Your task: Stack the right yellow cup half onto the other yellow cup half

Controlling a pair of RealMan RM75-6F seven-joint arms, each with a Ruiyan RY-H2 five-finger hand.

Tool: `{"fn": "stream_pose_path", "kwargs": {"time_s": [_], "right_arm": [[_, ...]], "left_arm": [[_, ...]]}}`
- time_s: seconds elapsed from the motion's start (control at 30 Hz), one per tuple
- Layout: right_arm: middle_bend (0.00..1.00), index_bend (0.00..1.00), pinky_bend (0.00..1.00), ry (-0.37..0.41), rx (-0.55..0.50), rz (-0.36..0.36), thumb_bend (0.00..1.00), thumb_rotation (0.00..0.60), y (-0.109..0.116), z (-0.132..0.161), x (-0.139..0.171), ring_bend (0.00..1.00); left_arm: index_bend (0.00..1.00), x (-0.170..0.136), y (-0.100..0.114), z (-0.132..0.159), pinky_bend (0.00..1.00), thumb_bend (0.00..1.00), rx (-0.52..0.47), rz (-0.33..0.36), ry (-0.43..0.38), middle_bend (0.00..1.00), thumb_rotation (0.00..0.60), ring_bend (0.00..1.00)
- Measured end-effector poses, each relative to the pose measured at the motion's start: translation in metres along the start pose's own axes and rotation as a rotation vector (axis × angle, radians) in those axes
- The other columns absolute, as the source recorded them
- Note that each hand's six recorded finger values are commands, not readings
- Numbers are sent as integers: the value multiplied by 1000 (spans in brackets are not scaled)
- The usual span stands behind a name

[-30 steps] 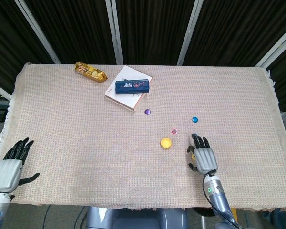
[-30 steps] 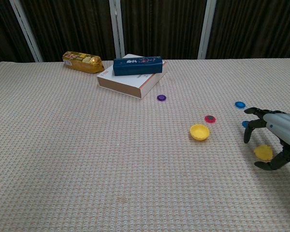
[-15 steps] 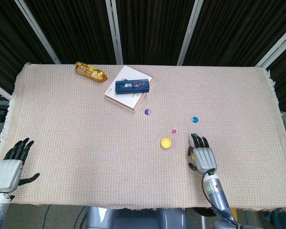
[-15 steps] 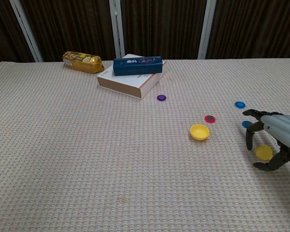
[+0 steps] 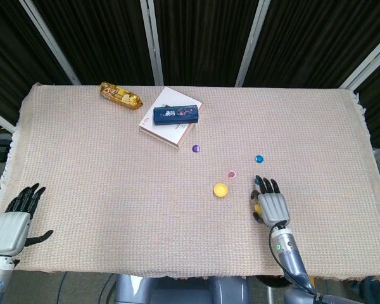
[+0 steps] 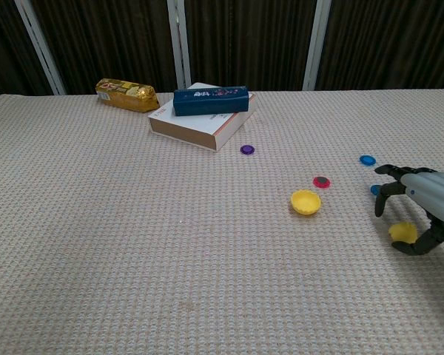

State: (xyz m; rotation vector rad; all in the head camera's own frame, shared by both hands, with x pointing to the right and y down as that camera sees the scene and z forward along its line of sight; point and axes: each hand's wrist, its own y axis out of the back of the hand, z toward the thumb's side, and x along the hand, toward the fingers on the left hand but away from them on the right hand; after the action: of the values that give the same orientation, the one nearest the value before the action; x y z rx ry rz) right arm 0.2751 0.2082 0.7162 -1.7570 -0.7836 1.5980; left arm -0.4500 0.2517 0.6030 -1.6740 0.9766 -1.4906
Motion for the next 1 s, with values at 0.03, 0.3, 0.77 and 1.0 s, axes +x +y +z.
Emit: {"fn": "stream_pose_path", "kwargs": {"time_s": [0.03, 0.3, 0.77, 1.0], "right_arm": [[0, 369, 0, -3, 5, 1, 245, 600, 0, -2, 0, 0], [0, 367, 0, -17, 16, 5, 258, 600, 3, -10, 3, 0], [0, 482, 0, -27, 17, 8, 261, 600, 2, -13, 3, 0], [0, 498, 0, -30, 18, 4, 261, 600, 2, -13, 3, 0]], "left_arm": [[0, 0, 0, 0, 163, 0, 0, 1, 0, 0, 600, 0], [0, 0, 0, 0, 163, 0, 1, 0, 0, 0, 600, 0], [0, -1, 1, 0, 162, 0, -3, 0, 1, 0, 600, 0], [0, -1, 1, 0, 163, 0, -4, 0, -1, 0, 600, 0]]}}
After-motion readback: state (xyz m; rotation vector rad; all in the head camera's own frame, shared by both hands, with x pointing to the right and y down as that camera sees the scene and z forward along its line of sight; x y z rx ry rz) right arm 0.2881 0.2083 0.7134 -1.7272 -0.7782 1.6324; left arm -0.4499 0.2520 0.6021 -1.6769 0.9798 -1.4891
